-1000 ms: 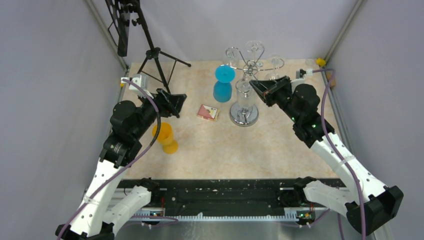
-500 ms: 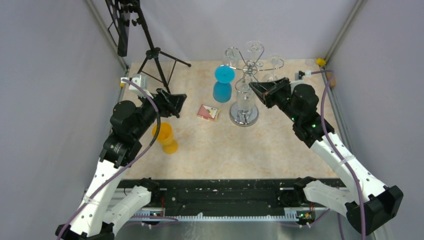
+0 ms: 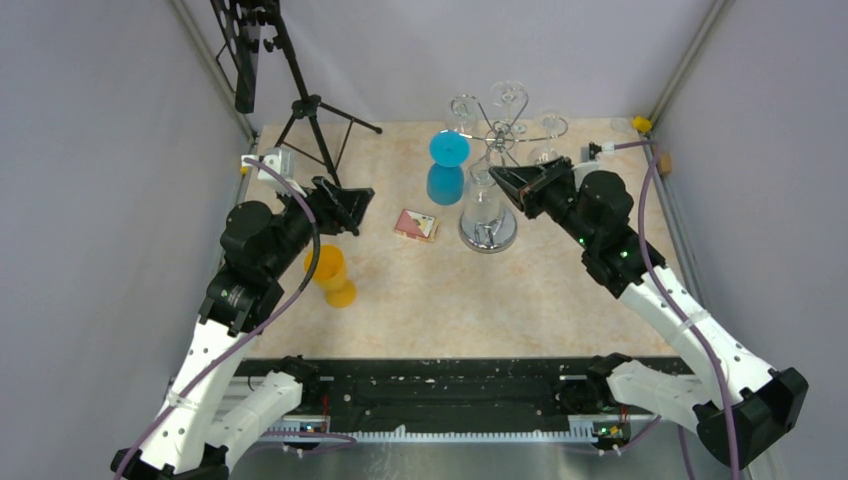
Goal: Take the wine glass off the wine glass rack
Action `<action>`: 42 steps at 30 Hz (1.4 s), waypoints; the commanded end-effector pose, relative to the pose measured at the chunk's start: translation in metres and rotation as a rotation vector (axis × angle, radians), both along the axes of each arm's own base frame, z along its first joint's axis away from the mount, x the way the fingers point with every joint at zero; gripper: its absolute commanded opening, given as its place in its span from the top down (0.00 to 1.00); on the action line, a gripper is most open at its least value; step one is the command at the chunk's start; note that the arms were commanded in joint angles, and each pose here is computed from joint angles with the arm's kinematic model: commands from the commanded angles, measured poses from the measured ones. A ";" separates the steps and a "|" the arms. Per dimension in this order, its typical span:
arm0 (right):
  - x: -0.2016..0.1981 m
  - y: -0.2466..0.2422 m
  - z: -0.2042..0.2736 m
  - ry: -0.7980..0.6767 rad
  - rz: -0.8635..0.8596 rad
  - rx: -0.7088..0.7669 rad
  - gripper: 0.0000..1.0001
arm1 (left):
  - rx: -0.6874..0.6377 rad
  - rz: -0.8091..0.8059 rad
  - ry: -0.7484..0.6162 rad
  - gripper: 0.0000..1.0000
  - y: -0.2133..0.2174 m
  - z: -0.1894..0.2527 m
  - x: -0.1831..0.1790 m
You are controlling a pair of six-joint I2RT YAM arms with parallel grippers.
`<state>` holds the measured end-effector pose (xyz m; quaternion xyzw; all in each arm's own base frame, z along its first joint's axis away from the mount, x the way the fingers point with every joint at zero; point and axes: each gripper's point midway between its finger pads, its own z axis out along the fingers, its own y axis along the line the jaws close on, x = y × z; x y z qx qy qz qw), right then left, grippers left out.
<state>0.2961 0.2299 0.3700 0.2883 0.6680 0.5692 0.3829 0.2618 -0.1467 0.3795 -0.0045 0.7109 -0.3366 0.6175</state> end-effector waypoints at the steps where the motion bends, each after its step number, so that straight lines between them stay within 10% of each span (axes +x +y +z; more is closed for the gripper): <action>1: -0.011 0.002 0.069 -0.173 0.024 0.125 1.00 | -0.018 -0.009 -0.008 0.26 -0.002 0.006 0.000; 42: 0.015 -0.030 0.071 -0.100 -0.247 0.073 1.00 | -0.037 0.001 -0.005 0.26 0.000 0.013 -0.002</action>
